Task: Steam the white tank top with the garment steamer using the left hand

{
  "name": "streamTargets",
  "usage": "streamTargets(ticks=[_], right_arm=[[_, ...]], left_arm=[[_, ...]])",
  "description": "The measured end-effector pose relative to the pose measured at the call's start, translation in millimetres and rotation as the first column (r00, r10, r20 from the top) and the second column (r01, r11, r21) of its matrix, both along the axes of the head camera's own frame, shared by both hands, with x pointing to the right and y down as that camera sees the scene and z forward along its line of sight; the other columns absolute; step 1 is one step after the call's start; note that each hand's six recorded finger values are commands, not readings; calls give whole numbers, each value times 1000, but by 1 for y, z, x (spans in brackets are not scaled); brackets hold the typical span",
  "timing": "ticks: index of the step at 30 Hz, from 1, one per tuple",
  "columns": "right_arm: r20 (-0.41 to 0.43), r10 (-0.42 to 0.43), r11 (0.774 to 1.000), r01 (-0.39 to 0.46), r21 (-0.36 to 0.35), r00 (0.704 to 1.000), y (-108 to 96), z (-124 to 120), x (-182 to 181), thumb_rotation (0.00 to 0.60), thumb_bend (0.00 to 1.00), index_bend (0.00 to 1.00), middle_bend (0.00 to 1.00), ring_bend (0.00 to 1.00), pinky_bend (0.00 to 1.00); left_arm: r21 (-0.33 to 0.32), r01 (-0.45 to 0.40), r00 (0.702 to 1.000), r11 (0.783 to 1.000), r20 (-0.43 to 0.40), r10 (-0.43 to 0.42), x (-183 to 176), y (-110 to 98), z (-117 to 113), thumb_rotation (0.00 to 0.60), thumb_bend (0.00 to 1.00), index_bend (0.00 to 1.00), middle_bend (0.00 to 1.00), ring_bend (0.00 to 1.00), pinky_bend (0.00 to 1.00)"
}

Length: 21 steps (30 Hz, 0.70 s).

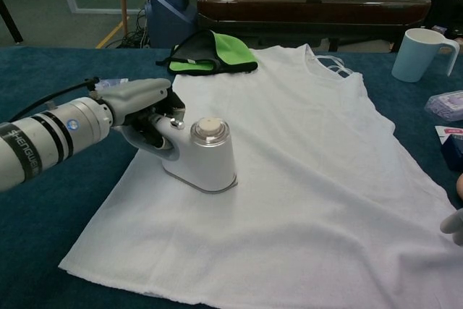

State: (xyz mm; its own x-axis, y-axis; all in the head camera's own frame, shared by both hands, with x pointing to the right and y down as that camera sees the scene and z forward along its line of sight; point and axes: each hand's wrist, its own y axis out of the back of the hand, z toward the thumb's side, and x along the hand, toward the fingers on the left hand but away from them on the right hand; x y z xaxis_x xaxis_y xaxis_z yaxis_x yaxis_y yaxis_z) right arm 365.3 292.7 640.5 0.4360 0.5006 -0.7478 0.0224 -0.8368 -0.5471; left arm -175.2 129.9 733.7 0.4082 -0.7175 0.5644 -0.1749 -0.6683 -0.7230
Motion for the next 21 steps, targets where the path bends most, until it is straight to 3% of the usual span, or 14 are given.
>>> streamTargets(ticks=[8,21], right_arm=[[39,0,998,-3,65,999,-18,0,-10,600,170,230,293,162,156],[48,-52,999,52,-12,998,-17,28,-36,600,168,230,287,162,155]], left_arm=[[7,-33,999,999,-7,33,1,9,-7,600,199,787,702,583,589],[0,-62,998,998,5,62,-6,20,-15,600,199,785,700,582,589]])
